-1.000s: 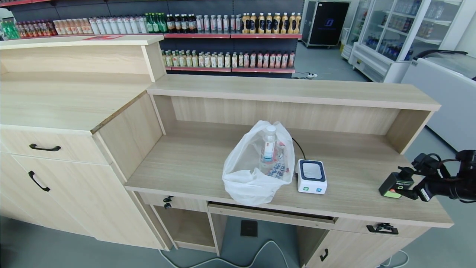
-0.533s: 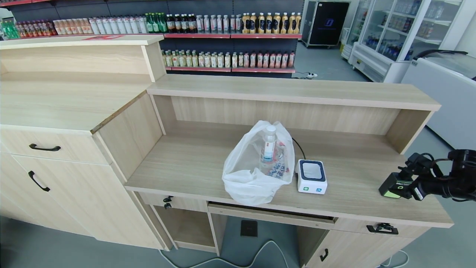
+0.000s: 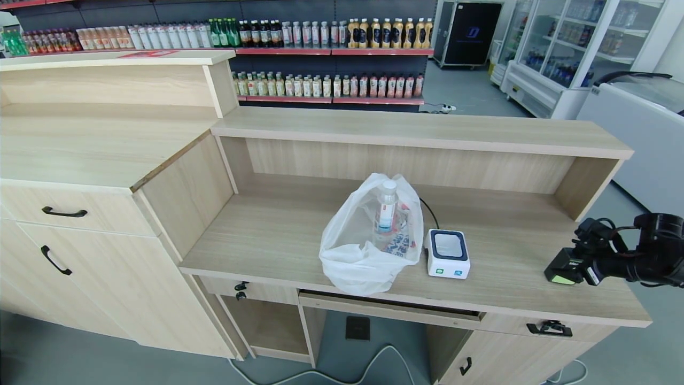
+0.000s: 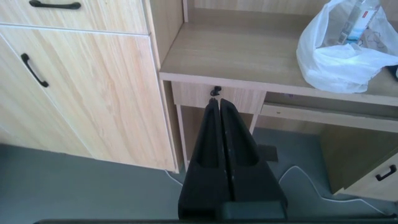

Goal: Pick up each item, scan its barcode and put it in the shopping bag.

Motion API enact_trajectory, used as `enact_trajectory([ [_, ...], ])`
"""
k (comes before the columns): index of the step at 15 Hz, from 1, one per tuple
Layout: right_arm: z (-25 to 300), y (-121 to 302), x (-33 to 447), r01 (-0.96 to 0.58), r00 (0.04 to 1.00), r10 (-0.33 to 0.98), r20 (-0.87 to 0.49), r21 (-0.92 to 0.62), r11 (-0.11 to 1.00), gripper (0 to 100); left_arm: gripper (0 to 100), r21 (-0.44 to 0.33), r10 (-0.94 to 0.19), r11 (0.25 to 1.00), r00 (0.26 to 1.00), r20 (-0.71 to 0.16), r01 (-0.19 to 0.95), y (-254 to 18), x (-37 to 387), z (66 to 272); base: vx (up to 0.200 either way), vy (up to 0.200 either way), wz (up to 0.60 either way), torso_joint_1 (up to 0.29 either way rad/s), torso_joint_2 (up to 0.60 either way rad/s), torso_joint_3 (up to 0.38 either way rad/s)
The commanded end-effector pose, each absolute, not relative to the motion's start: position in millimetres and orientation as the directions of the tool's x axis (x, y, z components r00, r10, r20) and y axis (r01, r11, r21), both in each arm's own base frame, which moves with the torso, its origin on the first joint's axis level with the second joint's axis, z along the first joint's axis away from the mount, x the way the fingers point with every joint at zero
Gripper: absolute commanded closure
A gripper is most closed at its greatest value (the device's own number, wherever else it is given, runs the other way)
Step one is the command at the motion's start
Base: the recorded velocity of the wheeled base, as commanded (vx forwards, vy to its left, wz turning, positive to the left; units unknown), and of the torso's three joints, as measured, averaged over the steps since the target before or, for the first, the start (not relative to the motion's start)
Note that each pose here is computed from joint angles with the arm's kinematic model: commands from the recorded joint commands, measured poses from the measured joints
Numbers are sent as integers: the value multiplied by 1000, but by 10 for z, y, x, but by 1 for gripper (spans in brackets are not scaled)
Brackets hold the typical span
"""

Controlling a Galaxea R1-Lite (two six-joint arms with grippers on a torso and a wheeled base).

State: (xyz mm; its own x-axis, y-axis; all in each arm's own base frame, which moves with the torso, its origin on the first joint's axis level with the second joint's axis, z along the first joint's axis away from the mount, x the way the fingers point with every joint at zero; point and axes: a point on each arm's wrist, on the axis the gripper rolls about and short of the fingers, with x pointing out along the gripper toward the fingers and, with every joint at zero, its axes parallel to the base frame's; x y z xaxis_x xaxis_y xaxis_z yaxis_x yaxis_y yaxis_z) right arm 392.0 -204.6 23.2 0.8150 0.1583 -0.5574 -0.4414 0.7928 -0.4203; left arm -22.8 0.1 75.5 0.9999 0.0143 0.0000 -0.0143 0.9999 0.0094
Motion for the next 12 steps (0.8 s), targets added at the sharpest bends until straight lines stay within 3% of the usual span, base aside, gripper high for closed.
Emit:
enact_trajectory([
  [1, 190, -2019, 3960, -450, 812, 167, -560, -416, 790, 0, 100, 9, 15, 1000, 1000, 0, -15, 1, -228, 755, 0, 0, 0, 0, 0, 0],
  [5, 142, -1989, 3977, -459, 805, 176, -566, -407, 790, 0, 100, 9, 15, 1000, 1000, 0, -15, 1, -228, 755, 0, 0, 0, 0, 0, 0],
  [6, 142, -1986, 3985, -460, 806, 177, -565, -408, 789, 100, 100, 9, 15, 1000, 1000, 0, -15, 1, -228, 755, 0, 0, 0, 0, 0, 0],
  [12, 181, -1976, 3995, -443, 831, 166, -531, -451, 775, 100, 100, 9, 15, 1000, 1000, 0, -15, 1, -228, 755, 0, 0, 0, 0, 0, 0],
])
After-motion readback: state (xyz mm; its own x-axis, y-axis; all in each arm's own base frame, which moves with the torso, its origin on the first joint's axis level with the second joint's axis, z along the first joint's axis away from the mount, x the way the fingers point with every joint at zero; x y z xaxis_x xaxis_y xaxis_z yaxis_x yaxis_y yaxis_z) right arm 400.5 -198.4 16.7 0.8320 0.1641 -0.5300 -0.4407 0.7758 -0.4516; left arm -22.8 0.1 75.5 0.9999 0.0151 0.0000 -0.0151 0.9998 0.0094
